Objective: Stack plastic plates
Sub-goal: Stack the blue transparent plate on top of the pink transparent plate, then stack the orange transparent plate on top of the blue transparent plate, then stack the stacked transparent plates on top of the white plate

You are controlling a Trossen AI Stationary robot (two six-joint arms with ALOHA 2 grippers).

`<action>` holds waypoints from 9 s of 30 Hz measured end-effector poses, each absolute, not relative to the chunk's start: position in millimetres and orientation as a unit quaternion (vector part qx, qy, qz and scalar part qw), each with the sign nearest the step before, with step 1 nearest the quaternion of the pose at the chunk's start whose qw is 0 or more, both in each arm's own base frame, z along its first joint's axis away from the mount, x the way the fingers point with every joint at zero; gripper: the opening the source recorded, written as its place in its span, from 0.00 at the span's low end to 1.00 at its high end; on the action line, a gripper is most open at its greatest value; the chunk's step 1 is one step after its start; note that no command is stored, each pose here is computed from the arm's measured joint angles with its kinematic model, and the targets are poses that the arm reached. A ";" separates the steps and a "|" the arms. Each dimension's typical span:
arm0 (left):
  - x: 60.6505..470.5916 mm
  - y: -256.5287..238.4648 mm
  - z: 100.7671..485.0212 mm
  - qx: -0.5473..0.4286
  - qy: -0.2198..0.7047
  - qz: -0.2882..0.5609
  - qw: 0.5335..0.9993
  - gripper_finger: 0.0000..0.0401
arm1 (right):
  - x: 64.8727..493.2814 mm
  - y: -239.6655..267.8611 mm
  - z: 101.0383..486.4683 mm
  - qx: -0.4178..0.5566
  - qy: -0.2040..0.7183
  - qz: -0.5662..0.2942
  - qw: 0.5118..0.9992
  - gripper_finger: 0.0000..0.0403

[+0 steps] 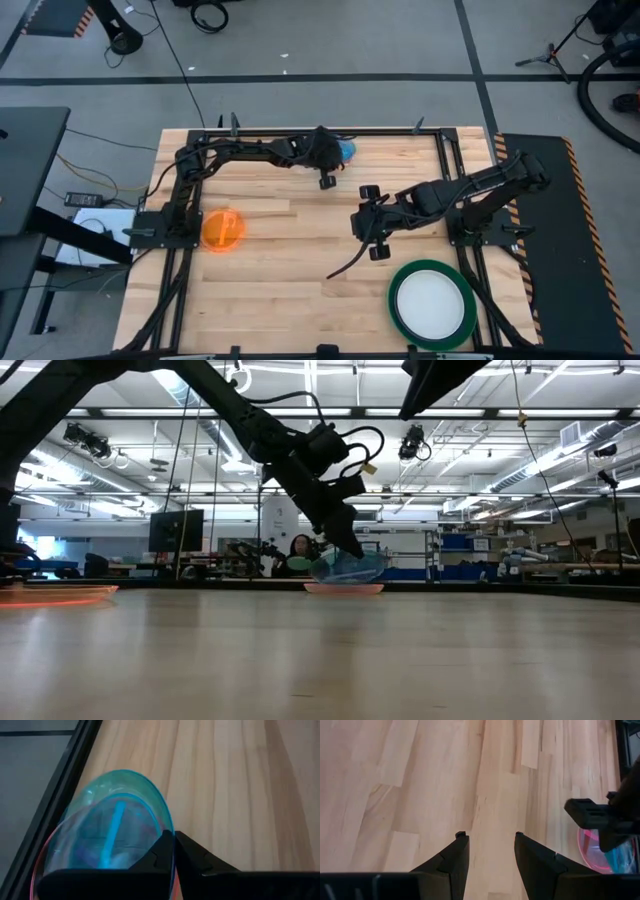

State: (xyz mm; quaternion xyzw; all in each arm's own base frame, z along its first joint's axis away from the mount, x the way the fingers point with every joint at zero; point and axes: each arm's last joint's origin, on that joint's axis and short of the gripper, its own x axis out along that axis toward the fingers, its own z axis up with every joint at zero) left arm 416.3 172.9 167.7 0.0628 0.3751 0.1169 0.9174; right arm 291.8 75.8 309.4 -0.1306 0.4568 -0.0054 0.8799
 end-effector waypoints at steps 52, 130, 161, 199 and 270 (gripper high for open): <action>209.3 -125.0 165.9 -0.055 0.639 0.405 0.652 0.59 | 303.0 147.6 288.5 -0.091 0.391 -0.024 0.915 0.38; 337.7 58.4 196.6 0.142 0.345 0.215 0.903 0.01 | 322.0 150.8 285.5 0.007 0.359 0.000 0.933 0.38; 429.0 122.3 129.8 0.291 0.519 0.140 0.791 0.03 | 306.9 143.4 272.3 0.016 0.445 -0.054 0.894 0.38; 305.4 72.8 228.5 0.197 0.470 0.202 0.836 0.41 | 302.9 88.3 213.2 -0.089 0.497 -0.140 0.852 0.38; 186.4 -1.2 218.3 -0.023 0.280 0.162 0.946 0.41 | 334.9 -147.0 125.3 -0.108 0.449 -0.169 0.871 0.38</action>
